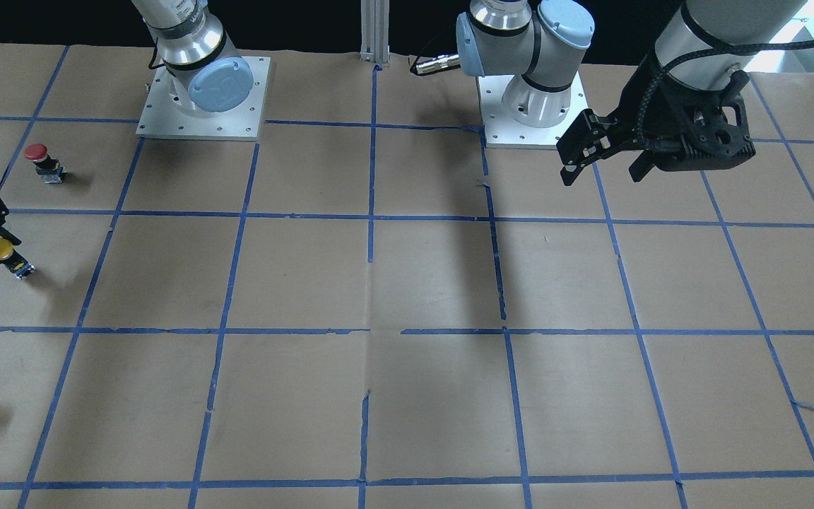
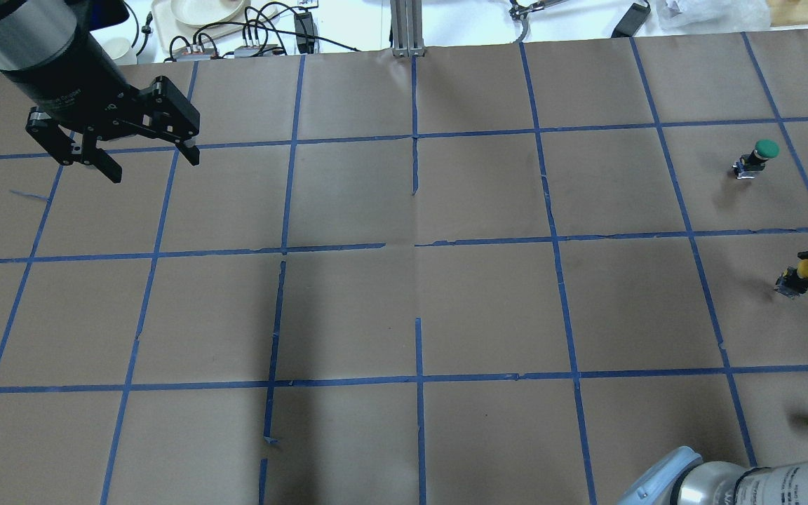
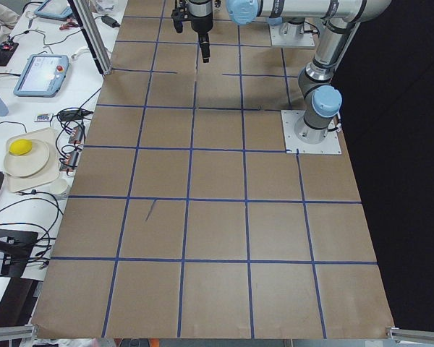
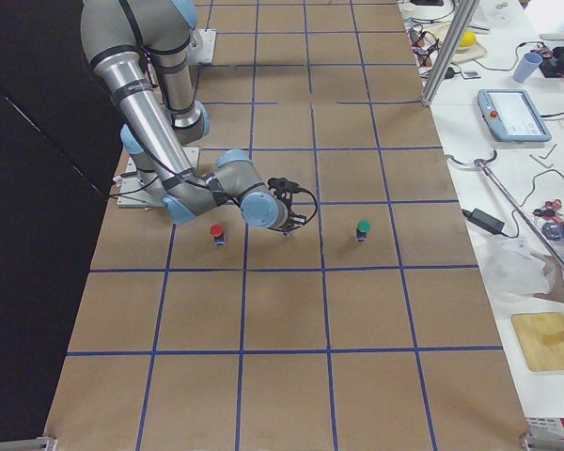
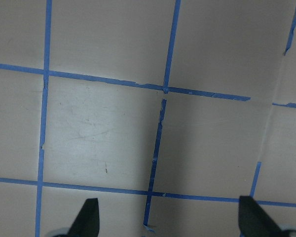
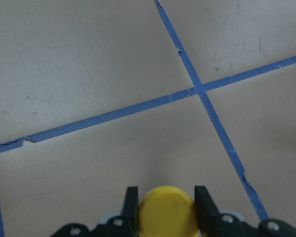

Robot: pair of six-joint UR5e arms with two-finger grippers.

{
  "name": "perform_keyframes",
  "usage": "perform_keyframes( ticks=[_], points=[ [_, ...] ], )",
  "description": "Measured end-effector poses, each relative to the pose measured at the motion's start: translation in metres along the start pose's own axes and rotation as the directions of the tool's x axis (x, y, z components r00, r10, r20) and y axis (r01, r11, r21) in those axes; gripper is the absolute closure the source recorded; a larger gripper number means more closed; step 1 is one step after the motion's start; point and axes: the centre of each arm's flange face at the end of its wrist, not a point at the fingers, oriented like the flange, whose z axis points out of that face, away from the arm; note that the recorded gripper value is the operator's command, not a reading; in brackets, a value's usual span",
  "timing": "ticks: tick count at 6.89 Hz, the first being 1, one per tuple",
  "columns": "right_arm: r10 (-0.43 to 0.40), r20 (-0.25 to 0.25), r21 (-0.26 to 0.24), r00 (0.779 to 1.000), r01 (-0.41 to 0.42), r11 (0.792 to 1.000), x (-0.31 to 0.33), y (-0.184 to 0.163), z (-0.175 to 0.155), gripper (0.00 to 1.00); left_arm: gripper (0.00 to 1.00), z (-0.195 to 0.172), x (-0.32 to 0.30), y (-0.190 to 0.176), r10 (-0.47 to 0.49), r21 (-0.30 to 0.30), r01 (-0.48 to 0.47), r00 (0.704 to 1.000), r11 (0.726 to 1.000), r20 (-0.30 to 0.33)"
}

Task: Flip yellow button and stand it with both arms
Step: 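Lower the yellow button upright near the green button with the right gripper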

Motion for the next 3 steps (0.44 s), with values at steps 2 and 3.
perform_keyframes(
  ticks=[2, 3],
  points=[
    [0.004, 0.002, 0.008, 1.0, -0.004, 1.0, 0.0033, 0.0043, 0.0028, 0.45, 0.0, -0.008, 0.0023, 0.0006, 0.0, 0.018, 0.0, 1.0, 1.0, -0.008],
    [0.008, 0.006, 0.01, 1.0, -0.008, 1.0, 0.003, 0.0051, 0.0041, 0.29, 0.0, -0.0095, 0.0033, 0.0014, 0.001, 0.021, -0.001, 1.0, 1.0, -0.011]
  ],
)
